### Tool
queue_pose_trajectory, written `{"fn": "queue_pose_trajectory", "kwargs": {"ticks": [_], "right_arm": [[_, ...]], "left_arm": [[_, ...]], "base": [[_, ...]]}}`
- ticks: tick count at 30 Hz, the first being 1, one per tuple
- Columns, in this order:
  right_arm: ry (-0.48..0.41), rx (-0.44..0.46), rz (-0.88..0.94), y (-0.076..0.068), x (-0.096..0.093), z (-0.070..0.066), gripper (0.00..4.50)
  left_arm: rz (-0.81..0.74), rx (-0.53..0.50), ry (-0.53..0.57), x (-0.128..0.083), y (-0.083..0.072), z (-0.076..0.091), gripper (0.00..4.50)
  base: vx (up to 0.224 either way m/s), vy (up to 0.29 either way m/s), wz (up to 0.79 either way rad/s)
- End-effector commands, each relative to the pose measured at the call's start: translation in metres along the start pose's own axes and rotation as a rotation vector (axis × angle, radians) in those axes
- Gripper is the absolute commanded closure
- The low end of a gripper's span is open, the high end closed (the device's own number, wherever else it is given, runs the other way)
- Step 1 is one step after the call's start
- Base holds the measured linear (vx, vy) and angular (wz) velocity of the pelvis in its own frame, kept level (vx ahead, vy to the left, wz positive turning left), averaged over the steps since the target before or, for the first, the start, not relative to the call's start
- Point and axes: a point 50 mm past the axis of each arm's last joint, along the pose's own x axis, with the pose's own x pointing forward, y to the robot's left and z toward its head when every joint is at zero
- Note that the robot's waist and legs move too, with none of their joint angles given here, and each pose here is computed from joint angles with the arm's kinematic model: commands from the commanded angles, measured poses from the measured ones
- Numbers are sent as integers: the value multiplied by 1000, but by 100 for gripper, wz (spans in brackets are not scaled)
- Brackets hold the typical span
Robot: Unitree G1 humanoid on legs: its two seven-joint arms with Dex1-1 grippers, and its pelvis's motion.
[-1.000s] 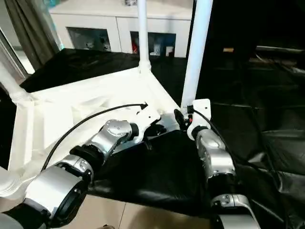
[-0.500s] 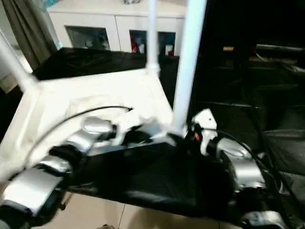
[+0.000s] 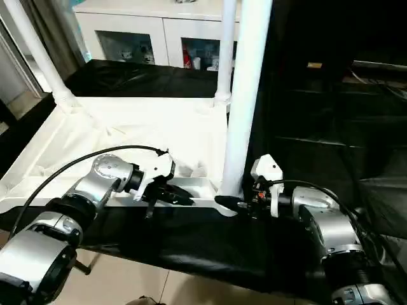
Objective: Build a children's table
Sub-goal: Rotate leg to tighten
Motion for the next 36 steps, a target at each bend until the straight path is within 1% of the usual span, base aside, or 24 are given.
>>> {"fn": "queue_pose_trajectory", "kwargs": {"ticks": [1,2,3,6,7,8,9,10,12,13,15,16,18,22,23,24,25,26,27,28,30,33,35,36], "right_arm": [[8,0,14,3,2,1,156],[5,13,-2,3,4,-1,166],[4,19,-13,2,5,-1,166],[44,42,-189,-8,12,-12,177],[44,42,-189,-8,12,-12,178],[75,81,-364,-17,19,-22,180],[75,81,-364,-17,19,-22,180],[78,152,-486,-21,25,-29,181],[78,172,-527,-22,27,-30,181],[74,196,-577,-24,30,-31,182],[73,267,-742,-27,46,-33,182],[69,268,-752,-26,51,-31,182],[51,270,-740,-23,60,-27,182],[12,178,-686,-19,69,-17,182],[5,175,-682,-19,69,-16,127],[-37,164,-658,-20,65,-12,113],[-43,164,-652,-21,64,-11,113],[-53,140,-616,-21,60,-9,100],[-55,123,-591,-22,58,-7,100],[-55,117,-582,-22,57,-7,84],[-56,85,-509,-21,51,-4,84],[-31,2,-282,-12,31,-1,84],[-11,-32,-174,-7,19,1,84],[-11,-32,-174,-7,19,1,84]], "left_arm": [[-24,12,-32,2,-1,5,450],[6,9,-37,3,1,6,450],[25,7,-39,4,2,7,450],[192,-5,-5,9,13,9,450],[192,-5,-5,9,13,9,450],[320,-34,-9,15,22,14,450],[320,-34,-9,15,22,14,450],[404,-60,-23,22,27,19,450],[426,-66,-25,25,28,21,450],[453,-77,-29,29,29,23,450],[560,-127,-58,47,33,35,450],[566,-128,-64,52,33,38,450],[564,-125,-75,58,32,42,450],[521,-98,-86,65,28,46,450],[515,-96,-86,64,28,46,450],[482,-81,-83,63,26,44,450],[475,-76,-81,62,26,43,450],[449,-62,-78,60,25,41,450],[434,-53,-76,58,25,40,450],[428,-51,-75,57,24,40,450],[382,-40,-75,53,22,37,450],[225,1,-65,41,15,28,450],[128,10,-75,34,9,24,450],[128,10,-75,34,9,24,450]], "base": [[0,0,0],[0,0,0],[0,0,0],[0,0,0],[0,0,0],[0,0,0],[0,0,0],[0,0,0],[0,0,0],[0,0,0],[0,0,0],[0,0,0],[0,0,0],[0,0,0],[0,0,0],[0,0,0],[0,0,0],[0,0,0],[0,0,0],[0,0,0],[0,0,0],[0,0,0],[0,0,0],[0,0,0]]}}
